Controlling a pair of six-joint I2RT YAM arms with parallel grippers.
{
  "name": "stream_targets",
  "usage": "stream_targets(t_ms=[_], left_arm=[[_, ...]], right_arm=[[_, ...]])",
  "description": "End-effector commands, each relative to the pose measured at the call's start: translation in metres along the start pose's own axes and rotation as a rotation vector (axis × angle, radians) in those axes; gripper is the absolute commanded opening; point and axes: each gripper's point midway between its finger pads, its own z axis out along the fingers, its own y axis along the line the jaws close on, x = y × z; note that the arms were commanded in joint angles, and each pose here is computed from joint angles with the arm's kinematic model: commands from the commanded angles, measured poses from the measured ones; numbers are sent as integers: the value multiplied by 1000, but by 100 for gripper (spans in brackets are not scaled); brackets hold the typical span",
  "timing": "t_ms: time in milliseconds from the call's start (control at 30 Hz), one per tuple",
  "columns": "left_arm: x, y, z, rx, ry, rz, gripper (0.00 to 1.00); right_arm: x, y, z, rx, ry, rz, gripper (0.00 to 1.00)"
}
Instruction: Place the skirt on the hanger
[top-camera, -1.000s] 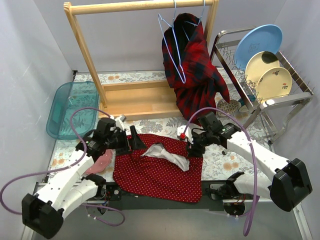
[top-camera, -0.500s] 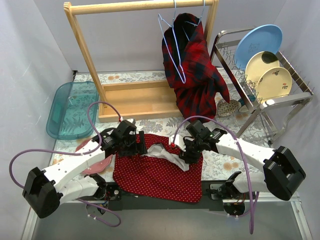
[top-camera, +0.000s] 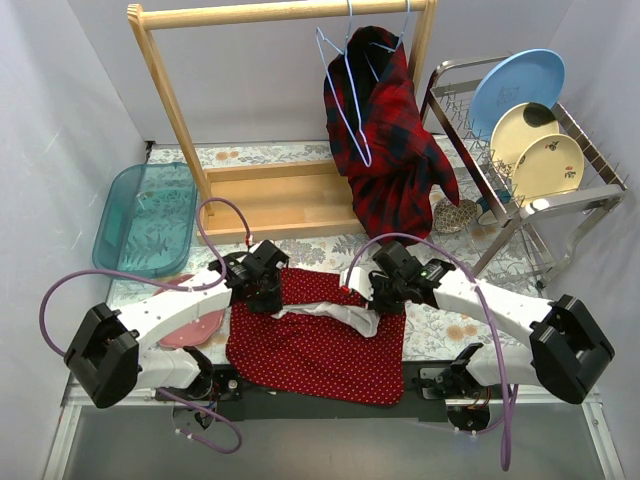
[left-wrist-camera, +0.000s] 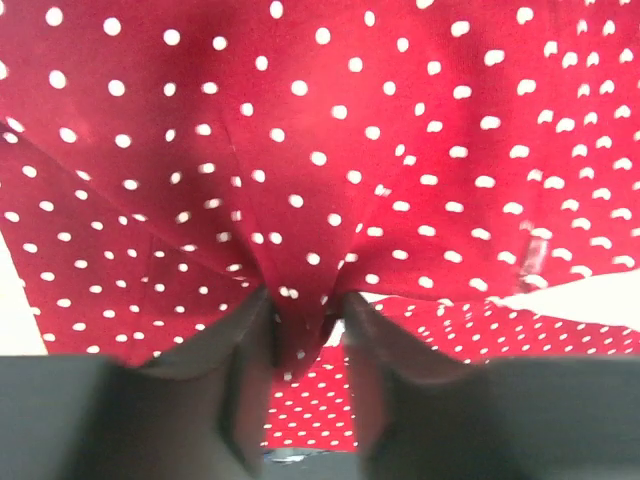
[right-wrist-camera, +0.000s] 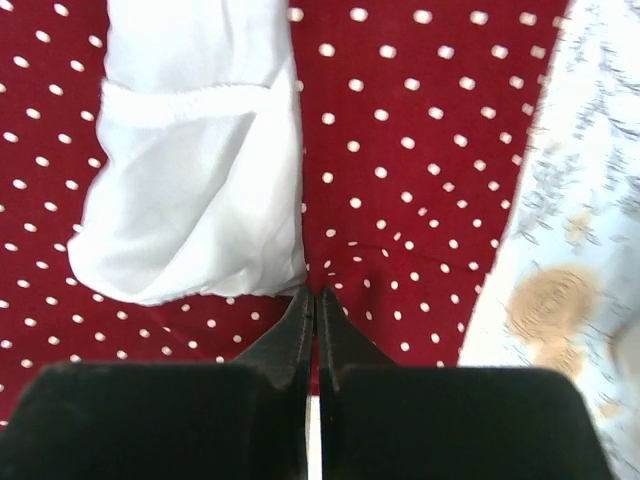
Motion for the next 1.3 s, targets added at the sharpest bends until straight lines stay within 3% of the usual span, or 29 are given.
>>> stream_targets(t_ms=[0,67,267,367,500,567,600,633,767,833,900,967,1000,1067,1100,1267], left_arm=[[-18,-5,-17,1,-67,0,20],[-25,-8,-27,15,-91,-8,9],[-22,0,-48,5,-85,-1,5],[-15,2,-53,14,-58,0,10],[3,1,-45,39,14,19,26],[12,-4,-42,77,56,29,31],[11,-8,-43,100,53,29,34],[6,-13,-51,133,30,29,50],[-24,-31,-90,233,-99,51,64],[-42,-34,-106,248,-187,65,85],[-68,-43,-133,307,-324,104,98],[-87,-41,-151,325,-460,168,98],[-100,-43,-159,336,-541,165,98],[-122,-28,-165,274,-693,161,98],[-127,-25,-166,257,-729,168,98],[-135,-12,-155,191,-821,186,98]], right_arm=[[-9,-16,-19,102,-18,-41,1],[-15,-20,-33,132,-45,-55,1],[-38,-17,-74,151,-148,-125,1],[-30,-6,-77,112,-132,-174,1],[-14,22,-58,-26,-122,-181,1],[-9,38,-51,-111,-124,-170,11],[-10,41,-52,-131,-129,-169,26],[-13,41,-54,-134,-136,-170,31],[-70,18,-106,-17,-281,-232,46],[-100,5,-134,30,-335,-249,51],[-145,-11,-186,109,-444,-254,52],[-175,-28,-212,160,-504,-219,51],[-204,-45,-250,243,-610,-147,51],[-222,-75,-282,315,-694,-83,50],[-245,-93,-317,381,-809,-46,50],[-272,-171,-387,560,-959,160,51]])
